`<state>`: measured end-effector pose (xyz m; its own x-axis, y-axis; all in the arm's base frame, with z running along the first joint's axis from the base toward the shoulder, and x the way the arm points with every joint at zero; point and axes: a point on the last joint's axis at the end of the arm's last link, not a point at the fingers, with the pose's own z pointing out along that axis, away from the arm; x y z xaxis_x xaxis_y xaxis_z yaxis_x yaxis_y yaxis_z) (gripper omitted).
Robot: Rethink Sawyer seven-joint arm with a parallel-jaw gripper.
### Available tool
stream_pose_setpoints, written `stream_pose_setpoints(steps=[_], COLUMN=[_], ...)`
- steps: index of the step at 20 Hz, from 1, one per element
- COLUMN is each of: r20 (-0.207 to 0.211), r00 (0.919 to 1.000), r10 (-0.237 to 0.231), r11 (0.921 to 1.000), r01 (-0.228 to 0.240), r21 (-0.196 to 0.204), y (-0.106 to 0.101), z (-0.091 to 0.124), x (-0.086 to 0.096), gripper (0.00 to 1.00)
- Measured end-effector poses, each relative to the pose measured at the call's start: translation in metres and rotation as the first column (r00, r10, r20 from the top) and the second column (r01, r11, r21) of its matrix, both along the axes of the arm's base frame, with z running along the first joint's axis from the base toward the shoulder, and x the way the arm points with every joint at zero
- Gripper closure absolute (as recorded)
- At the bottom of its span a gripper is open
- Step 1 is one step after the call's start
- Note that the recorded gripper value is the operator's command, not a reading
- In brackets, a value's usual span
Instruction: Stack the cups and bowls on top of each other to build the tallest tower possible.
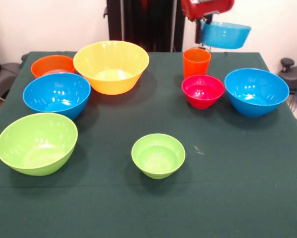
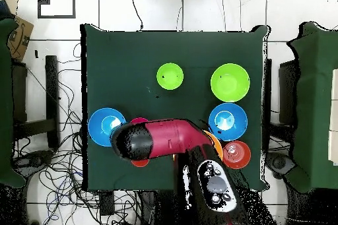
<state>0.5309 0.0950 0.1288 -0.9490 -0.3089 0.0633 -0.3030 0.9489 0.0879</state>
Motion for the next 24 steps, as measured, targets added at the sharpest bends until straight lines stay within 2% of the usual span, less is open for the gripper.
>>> stream_pose_setpoints(steps=[3, 7, 13, 19, 24], r20=[0.014, 0.012, 0.005, 0.033, 0.045], r00=[0.9992, 0.9970, 0.9889, 0.9826, 0.9798], r10=[-0.038, -0.077, -0.149, -0.183, -0.195], r11=[0.9992, 0.9970, 0.9888, 0.9828, 0.9805], r01=[0.038, 0.077, 0.149, 0.183, 0.196], r21=[-0.009, -0.012, -0.012, -0.019, -0.018], y=[-0.023, -0.045, -0.087, -0.121, -0.135], z=[0.009, 0.014, 0.017, 0.012, 0.003], x=[0.006, 0.010, 0.019, 0.037, 0.051], gripper=[1.00, 1.00, 1.00, 1.00, 1.00])
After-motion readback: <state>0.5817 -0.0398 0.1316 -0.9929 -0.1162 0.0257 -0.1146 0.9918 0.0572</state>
